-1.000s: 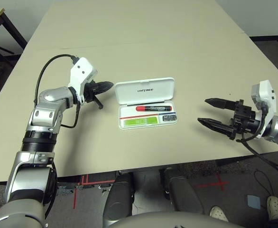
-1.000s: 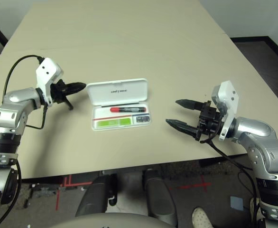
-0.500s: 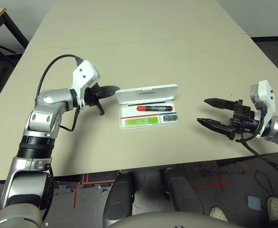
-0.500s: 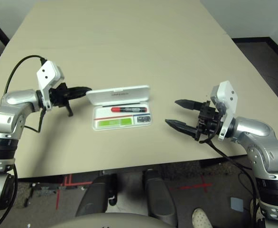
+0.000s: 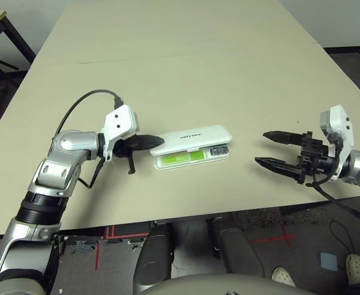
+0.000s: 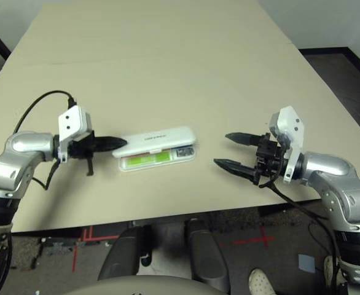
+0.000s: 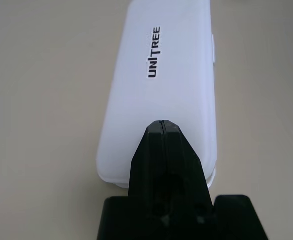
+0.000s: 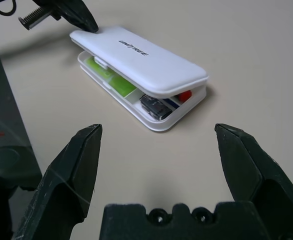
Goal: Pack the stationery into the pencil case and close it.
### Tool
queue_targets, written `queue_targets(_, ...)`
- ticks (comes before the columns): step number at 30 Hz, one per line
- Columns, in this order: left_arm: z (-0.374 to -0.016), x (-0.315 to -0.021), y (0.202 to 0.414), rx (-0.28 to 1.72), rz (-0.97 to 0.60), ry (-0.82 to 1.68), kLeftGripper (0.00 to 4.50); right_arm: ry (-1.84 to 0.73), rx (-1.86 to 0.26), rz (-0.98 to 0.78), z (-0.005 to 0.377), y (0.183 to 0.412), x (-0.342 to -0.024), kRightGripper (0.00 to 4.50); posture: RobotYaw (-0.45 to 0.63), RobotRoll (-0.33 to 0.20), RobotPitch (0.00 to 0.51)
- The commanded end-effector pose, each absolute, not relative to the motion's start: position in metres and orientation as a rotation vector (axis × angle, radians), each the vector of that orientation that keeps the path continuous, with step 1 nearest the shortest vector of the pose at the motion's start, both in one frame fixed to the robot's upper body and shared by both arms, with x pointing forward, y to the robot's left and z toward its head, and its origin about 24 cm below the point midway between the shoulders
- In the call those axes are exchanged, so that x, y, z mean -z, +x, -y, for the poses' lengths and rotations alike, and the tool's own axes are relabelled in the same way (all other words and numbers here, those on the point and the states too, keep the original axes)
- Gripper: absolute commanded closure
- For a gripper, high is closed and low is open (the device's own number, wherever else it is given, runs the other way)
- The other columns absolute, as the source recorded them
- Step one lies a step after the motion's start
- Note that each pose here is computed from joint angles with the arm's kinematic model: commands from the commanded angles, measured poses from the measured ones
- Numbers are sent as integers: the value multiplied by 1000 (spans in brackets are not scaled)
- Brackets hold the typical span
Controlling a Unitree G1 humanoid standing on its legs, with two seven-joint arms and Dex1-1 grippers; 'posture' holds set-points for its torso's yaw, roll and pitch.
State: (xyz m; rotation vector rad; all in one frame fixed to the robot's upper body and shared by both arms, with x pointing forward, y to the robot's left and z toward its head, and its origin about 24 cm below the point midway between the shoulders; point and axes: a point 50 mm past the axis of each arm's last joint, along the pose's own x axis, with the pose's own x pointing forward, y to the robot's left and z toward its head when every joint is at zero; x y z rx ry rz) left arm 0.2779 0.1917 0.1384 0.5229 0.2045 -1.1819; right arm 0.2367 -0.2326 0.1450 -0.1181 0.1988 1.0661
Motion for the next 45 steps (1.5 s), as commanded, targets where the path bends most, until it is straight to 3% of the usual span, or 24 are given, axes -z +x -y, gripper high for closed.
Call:
queue_targets(1,-189,-126,275,1205,-248,584,4471,-116,-1084,-207,231,235,-146,0,-147,0,182)
queue_targets(22,-177,-102,265,1308,-322,697,4471,-109,-1085,-209,226,234,-143,0,-159,0,187)
queue_targets(30,-183,-145,272,1161,-96,344,4471,-90,-981,-130,226,245,-143,0,-157,0,186)
queue_targets(33,-202,-164,278,966,1,245,3880,-60,-847,-74,229,258,-143,0,-147,0,187)
queue_targets(38,-244,-173,284,582,105,177,1951,-12,-577,-17,243,281,-137,0,-120,0,188)
queue_targets(43,-310,-153,281,125,127,129,51,-37,-310,25,270,301,-127,0,-100,0,185)
queue_targets(45,-327,-142,277,21,116,110,15,-39,-255,32,277,305,-123,0,-95,0,181)
